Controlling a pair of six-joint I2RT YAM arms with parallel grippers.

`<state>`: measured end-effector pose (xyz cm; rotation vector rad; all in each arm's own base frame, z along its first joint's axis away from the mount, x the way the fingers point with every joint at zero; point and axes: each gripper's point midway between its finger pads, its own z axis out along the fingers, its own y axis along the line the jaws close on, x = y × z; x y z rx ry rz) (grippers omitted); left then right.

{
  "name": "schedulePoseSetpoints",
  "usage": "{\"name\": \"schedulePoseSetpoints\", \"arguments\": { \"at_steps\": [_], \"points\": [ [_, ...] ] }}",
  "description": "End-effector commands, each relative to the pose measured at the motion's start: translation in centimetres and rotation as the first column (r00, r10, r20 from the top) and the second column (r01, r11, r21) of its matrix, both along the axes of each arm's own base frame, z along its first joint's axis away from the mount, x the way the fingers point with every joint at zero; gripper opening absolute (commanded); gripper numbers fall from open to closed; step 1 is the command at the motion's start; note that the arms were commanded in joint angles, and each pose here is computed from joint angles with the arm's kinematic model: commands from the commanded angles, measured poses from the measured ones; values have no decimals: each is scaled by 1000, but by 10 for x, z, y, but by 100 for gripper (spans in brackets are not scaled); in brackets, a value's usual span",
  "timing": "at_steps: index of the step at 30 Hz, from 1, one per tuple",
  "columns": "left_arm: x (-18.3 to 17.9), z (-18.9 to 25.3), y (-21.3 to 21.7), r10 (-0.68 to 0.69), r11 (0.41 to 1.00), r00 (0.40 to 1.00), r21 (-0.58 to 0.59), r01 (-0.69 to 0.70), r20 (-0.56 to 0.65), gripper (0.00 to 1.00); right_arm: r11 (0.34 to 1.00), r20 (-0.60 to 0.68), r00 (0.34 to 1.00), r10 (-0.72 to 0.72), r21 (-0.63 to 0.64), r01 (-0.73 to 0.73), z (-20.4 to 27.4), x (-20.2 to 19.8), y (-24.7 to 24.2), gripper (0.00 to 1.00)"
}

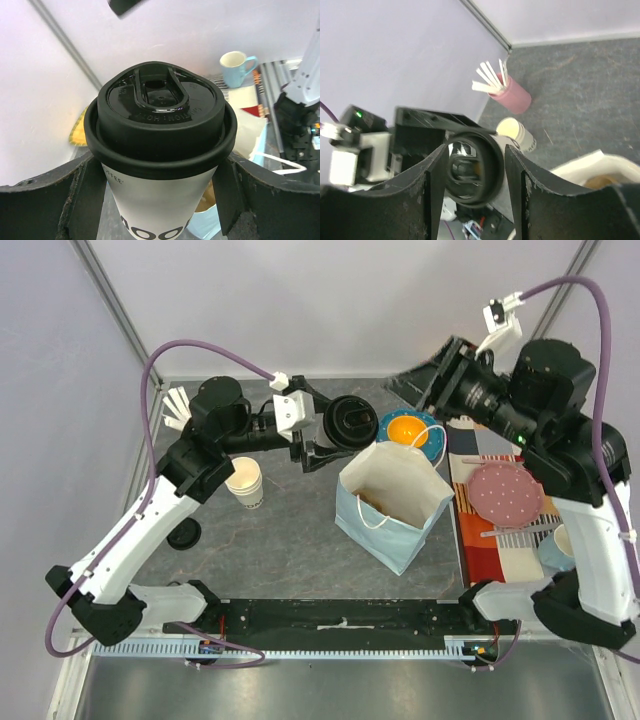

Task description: Pack the takeout coffee

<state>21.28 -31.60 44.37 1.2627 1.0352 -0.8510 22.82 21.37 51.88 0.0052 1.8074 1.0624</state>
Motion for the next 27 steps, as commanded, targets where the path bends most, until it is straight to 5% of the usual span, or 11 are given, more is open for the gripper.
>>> {"name": "schedulePoseSetpoints", "arguments": {
  "at_steps": [1,9,14,20,27],
  "points": [
    [27,-13,2,135,990,990,44,-136,31,48,999,-43,998,-44,7,45,14,7,1,56],
    [40,-13,4,214,976,976,47,-213,-36,48,992,-103,994,-41,-125,28,-19,16,6,54],
    [34,-13,3,180,983,983,43,-178,-32,48,978,-133,988,76,-182,-100,-41,15,26,55],
    [24,-17,2,122,991,992,58,-123,20,48,977,-102,990,95,-181,-113,-38,21,31,45],
    [23,-15,0,117,992,993,49,-118,24,48,969,-118,989,90,-221,-115,-51,18,26,44]
  ]
}}
